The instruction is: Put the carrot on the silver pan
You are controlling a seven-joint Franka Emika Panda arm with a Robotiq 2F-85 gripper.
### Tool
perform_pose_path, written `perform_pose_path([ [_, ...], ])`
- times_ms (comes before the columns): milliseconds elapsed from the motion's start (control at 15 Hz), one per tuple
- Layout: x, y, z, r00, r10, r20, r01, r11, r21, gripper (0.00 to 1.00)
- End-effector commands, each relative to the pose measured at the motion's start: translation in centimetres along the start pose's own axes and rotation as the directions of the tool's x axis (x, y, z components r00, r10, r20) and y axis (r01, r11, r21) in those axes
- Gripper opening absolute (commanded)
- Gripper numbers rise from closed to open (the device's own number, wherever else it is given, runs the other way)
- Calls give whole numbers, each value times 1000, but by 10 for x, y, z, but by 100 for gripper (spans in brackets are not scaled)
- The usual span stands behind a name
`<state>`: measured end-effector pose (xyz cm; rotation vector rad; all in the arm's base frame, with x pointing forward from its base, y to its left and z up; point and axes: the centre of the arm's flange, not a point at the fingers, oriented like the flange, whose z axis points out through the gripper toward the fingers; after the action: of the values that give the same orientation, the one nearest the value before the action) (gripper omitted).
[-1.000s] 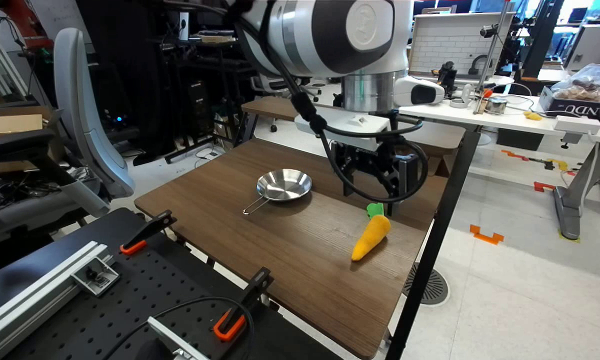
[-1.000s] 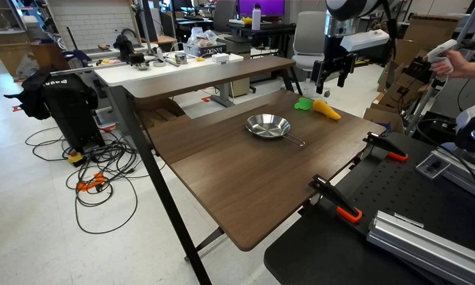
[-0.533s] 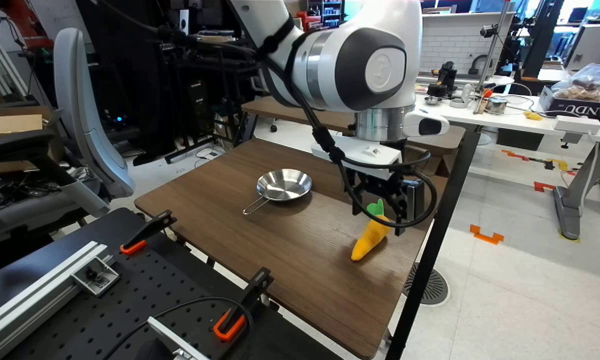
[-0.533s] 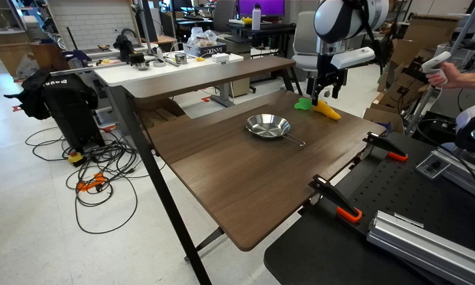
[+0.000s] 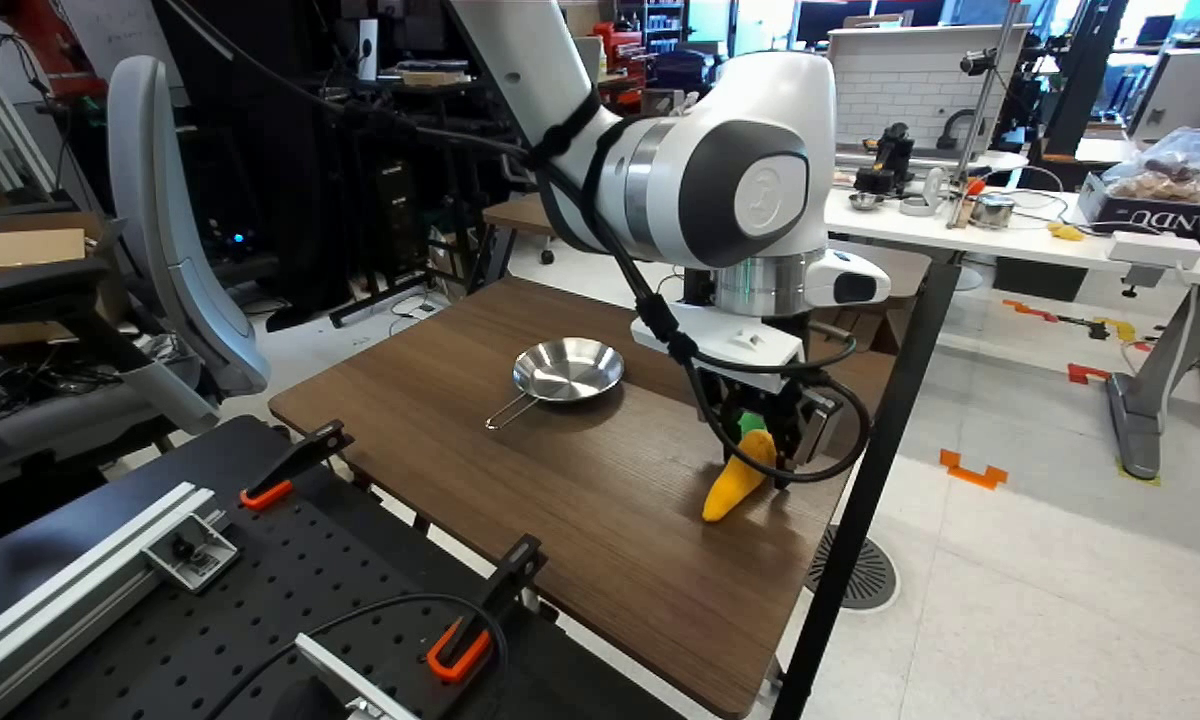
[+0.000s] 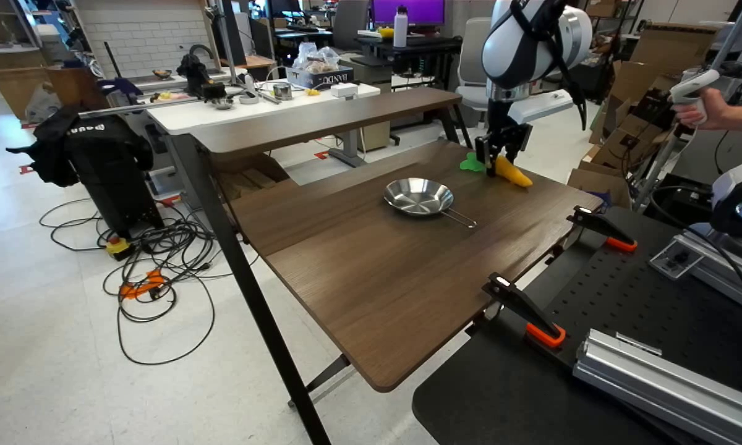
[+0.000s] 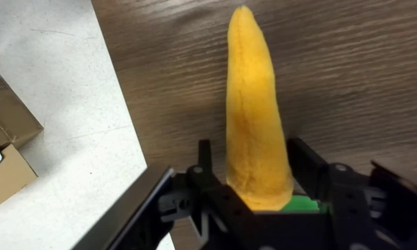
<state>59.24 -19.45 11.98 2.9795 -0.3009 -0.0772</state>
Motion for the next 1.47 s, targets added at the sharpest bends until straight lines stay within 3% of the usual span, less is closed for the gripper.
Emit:
perform_pose_path([
  [0,10,-2,-6,999,-7,-49,6,1000,-18,27],
  [200,11,-6,-24,996,-7,-86,6,1000,-12,4],
  [267,10,-8,-32,995,-8,-100,7,1000,-9,2],
  [933,-5,-57,-125,974,-79,-211,88,996,30,4],
  [1400,-18,-118,-146,958,-165,-237,184,981,63,4],
])
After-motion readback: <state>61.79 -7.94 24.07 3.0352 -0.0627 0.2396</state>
